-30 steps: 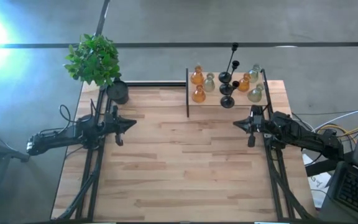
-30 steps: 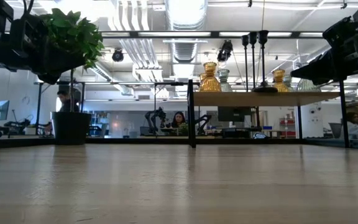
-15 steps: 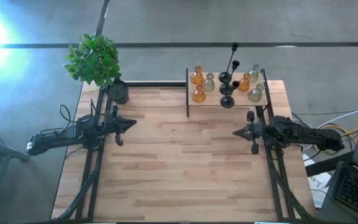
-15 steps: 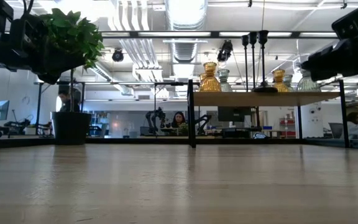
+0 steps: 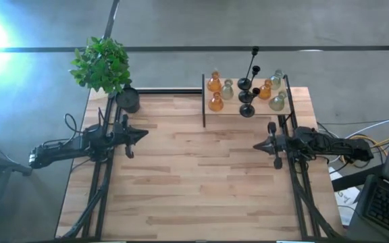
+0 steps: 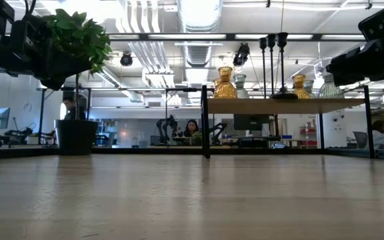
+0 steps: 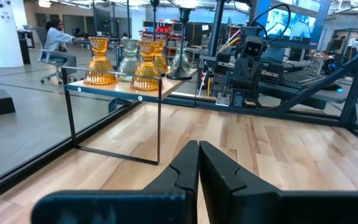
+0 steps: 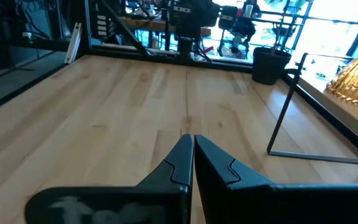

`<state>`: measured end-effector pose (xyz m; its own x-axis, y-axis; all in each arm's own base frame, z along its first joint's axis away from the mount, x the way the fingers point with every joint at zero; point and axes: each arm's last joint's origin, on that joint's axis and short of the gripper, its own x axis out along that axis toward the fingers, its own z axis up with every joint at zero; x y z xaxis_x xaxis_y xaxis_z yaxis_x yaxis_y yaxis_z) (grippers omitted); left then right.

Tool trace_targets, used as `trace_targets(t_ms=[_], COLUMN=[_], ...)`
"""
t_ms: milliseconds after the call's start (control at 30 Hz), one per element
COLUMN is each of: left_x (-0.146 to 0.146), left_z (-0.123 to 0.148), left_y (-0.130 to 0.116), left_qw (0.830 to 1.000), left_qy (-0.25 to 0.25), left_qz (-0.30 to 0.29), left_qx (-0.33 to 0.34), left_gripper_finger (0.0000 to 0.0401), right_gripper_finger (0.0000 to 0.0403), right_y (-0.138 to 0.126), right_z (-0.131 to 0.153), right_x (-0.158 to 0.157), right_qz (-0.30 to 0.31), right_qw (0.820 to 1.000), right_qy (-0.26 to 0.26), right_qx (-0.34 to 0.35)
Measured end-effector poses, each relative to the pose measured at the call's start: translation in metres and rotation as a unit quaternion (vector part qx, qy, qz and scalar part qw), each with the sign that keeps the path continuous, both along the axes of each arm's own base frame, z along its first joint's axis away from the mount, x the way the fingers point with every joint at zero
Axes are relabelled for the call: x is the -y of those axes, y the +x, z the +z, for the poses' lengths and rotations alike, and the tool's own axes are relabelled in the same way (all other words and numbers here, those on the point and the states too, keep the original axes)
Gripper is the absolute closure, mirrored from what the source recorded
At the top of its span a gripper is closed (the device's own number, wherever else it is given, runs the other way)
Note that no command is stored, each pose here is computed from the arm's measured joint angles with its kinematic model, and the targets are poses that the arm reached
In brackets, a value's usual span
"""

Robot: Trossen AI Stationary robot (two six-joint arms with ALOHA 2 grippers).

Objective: Pick & Place candle stick holders
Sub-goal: Return to Home Position

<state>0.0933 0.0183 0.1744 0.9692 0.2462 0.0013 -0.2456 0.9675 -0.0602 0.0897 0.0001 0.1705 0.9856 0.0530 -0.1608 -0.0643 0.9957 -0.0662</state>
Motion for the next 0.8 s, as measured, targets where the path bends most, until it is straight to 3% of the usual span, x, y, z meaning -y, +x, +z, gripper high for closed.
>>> trace_targets(t_ms=[800], left_x=[0.0], left_z=[0.0001], left_y=[0.0], left_qw=[1.0], left_qy=[0.0], left_qz=[0.0], left_qx=[0.0], left_gripper_finger=[0.0385], right_gripper_finger=[0.0394], right_y=[0.0006], right_z=[-0.0006], right_x=[-0.0001], right_qz=[0.001], right_qw=[1.0], right_qy=[-0.001], right_qx=[-0.005])
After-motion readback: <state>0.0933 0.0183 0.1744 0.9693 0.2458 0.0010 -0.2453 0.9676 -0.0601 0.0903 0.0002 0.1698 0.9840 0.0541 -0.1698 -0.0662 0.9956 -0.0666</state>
